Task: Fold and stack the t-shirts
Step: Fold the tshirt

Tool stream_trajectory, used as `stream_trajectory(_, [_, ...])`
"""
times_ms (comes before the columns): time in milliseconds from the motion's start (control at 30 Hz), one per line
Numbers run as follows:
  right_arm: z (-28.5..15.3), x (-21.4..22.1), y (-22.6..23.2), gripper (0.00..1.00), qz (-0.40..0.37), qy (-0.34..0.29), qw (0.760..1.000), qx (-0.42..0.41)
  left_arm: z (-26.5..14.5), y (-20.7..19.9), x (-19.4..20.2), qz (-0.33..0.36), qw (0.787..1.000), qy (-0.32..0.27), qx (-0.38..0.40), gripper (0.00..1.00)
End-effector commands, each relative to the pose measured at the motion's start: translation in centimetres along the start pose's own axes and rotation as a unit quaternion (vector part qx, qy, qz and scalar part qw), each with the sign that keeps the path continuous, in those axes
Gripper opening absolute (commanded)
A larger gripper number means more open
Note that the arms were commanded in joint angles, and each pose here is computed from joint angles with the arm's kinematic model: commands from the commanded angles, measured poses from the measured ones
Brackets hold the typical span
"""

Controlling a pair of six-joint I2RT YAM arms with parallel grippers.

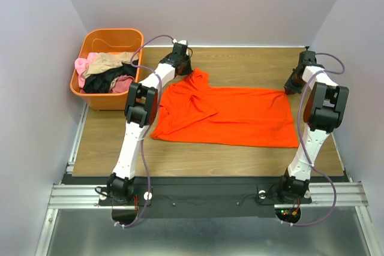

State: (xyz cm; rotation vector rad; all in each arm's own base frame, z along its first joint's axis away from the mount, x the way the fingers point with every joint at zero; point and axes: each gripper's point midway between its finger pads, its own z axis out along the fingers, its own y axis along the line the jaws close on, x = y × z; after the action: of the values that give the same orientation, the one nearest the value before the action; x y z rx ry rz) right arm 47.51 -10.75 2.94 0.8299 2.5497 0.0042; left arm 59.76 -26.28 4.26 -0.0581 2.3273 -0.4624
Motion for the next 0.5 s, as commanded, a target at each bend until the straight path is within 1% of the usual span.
stream_trajectory(0, [-1.8, -1.0, 0.8, 0.00, 0.003, -0.015, 1.000, -0.018, -3.8, -2.4, -5.5, -0.011, 0.997, -0.072, 0.034, 0.00])
stream_trajectory(67, [-2.4, -1.5, 0.9, 0.00, 0.002, -0.023, 1.000, -0.021, -5.3, -2.8, -7.0, -0.012, 0.995, -0.093, 0.045, 0.00])
stream_trajectory(133, [-2.9, -1.6, 1.0, 0.00, -0.001, -0.027, 0.999, -0.023, -6.1, -3.1, -7.3, -0.012, 0.994, -0.099, 0.052, 0.00])
stream_trajectory(167, [-3.2, -1.6, 1.0, 0.00, -0.003, -0.029, 0.999, -0.024, -7.2, -3.7, -8.0, -0.010, 0.992, -0.107, 0.062, 0.00])
stream_trajectory(200, [-3.9, -1.6, 1.4, 0.00, -0.005, -0.030, 0.999, -0.039, -7.8, -4.0, -8.2, -0.009, 0.992, -0.110, 0.066, 0.00])
stream_trajectory(300, [-4.8, -1.7, 1.2, 0.00, -0.012, -0.037, 0.999, -0.038, -9.7, -4.2, -8.7, -0.007, 0.990, -0.124, 0.070, 0.00])
stream_trajectory(367, [-5.4, -1.4, 0.9, 0.00, -0.018, -0.039, 0.998, -0.035, -10.1, -3.8, -8.0, -0.005, 0.990, -0.122, 0.067, 0.00])
stream_trajectory(400, [-5.6, -1.4, 0.9, 0.01, -0.020, -0.041, 0.998, -0.034, -11.2, -4.1, -8.5, -0.003, 0.989, -0.128, 0.070, 0.00])
stream_trajectory(433, [-6.1, -1.4, 0.8, 0.00, -0.023, -0.045, 0.998, -0.035, -11.1, -3.6, -7.5, -0.002, 0.991, -0.119, 0.067, 0.00])
stream_trajectory(467, [-6.1, -1.0, 0.4, 0.00, -0.023, -0.043, 0.998, -0.026, -12.2, -4.0, -7.8, -0.002, 0.990, -0.123, 0.074, 0.00])
